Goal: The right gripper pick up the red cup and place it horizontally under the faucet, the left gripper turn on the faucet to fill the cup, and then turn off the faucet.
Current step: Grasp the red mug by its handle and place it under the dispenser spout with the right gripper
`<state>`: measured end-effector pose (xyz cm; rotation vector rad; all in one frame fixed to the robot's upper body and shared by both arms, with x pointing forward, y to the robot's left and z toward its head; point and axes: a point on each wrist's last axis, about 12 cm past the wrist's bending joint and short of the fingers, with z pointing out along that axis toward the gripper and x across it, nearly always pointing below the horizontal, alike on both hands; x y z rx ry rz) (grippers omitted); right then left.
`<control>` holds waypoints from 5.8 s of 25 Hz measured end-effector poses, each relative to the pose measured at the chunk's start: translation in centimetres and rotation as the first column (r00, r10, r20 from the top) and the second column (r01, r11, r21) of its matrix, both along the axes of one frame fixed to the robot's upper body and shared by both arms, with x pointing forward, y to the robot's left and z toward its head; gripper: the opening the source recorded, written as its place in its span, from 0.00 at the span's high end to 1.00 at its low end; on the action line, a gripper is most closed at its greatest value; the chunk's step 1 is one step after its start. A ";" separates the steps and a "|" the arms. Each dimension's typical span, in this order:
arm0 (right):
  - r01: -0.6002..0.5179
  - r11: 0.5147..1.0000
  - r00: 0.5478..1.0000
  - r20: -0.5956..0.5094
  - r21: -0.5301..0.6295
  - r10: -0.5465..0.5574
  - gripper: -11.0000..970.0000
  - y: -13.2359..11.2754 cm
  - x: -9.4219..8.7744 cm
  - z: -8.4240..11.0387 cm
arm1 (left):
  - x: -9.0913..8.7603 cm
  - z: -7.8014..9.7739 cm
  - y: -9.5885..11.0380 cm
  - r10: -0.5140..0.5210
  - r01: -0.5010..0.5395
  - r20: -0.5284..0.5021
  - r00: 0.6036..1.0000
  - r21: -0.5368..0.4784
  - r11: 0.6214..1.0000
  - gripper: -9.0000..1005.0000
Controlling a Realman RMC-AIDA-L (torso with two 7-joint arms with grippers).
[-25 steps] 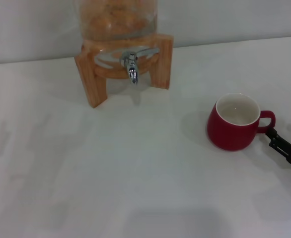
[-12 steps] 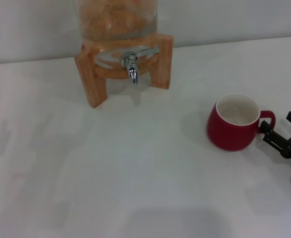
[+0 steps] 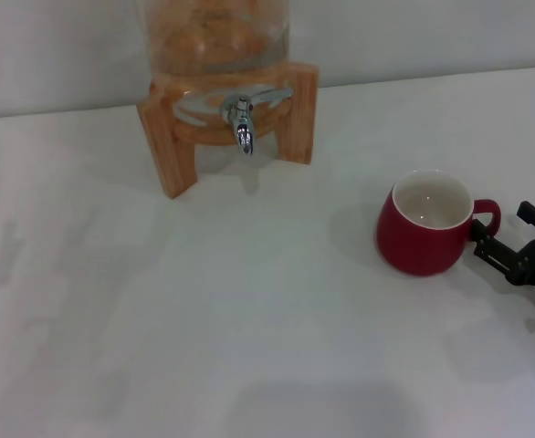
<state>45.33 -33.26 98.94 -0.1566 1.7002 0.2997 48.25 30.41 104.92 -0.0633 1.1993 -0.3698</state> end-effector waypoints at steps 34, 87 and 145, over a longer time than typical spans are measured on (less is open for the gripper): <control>-0.013 1.000 1.000 -0.005 -0.002 0.013 0.46 0.3 0.5 0.1 | -0.1 -0.1 -0.2 -0.012 0.012 -0.005 1.000 0.005 1.000 0.14; -0.065 0.998 0.998 0.017 0.009 0.065 0.86 1.9 2.6 0.8 | -0.1 -0.2 -0.3 -0.023 0.024 -0.009 1.000 0.009 1.000 0.14; -0.306 0.950 0.952 -0.043 -0.057 0.304 0.86 10.9 10.9 3.3 | 0.7 0.1 -0.4 -0.030 0.030 -0.008 1.000 0.025 0.999 0.14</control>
